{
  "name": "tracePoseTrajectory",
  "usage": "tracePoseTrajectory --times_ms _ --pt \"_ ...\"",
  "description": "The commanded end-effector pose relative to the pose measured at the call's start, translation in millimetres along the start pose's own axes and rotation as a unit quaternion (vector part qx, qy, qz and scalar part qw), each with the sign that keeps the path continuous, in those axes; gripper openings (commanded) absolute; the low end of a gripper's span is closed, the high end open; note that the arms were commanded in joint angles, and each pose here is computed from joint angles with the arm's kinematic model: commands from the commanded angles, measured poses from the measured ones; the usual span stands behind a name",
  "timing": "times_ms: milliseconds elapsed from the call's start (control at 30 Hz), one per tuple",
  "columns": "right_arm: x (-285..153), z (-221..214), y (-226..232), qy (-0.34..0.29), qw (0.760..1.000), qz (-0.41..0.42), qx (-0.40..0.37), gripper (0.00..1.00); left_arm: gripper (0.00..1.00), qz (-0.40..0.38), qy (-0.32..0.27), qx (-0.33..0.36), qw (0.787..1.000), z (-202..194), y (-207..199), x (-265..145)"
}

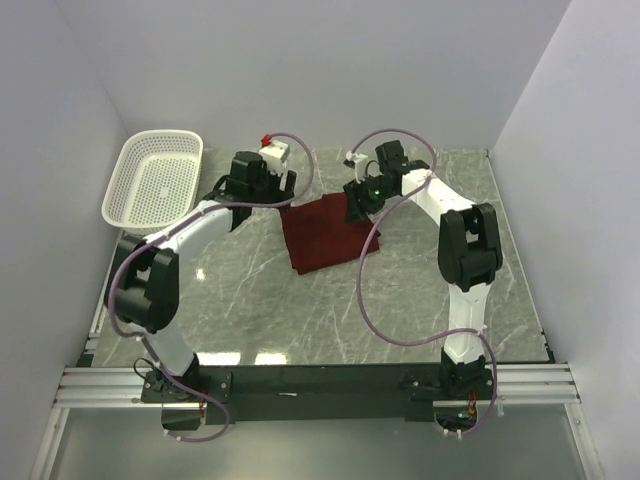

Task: Fold and stack the t-shirts
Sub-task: Fold the tshirt

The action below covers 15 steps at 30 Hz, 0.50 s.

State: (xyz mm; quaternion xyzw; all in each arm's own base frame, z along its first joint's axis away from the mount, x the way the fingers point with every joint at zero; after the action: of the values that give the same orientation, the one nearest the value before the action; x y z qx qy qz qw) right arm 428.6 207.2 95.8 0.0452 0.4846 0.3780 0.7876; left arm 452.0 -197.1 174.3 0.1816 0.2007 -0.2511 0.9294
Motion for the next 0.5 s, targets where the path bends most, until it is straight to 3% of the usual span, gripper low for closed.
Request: tracePoseTrajectory --times_ms 0,100,167,300,467 --pt "-25 28 -3 -0.063 0.998 -0.016 0.027 0.61 0.81 -0.016 0.022 -0.129 0.991 -14 2 15" --pt "-27 29 -22 -0.072 0.995 -0.038 0.061 0.59 0.71 -0.014 0.031 -0.209 0.977 -24 11 27" --pt "-28 28 -27 -0.074 0.994 -0.041 0.068 0.58 0.69 -0.006 0.04 -0.253 0.967 -31 13 35" --pt "-23 21 -28 -0.07 0.994 -0.038 0.075 0.57 0.57 0.008 0.053 -0.305 0.951 -37 12 44" --pt "-21 21 -29 -0.069 0.994 -0.035 0.076 0.57 0.5 0.011 0.076 -0.345 0.935 -46 7 48"
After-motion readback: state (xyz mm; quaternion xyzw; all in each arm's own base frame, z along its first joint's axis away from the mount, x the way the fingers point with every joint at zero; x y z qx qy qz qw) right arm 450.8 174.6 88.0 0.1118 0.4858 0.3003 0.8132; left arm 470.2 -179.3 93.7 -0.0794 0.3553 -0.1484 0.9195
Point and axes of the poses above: each gripper's point midway between its finger pads, its own x axis out along the fingers, its own y axis along the line the jaws close on, z = x × y, the point moved 1 cm from there along -x, back along the fingers, and after that the axes turned 14 degrees about x, right-handed, at the moved point
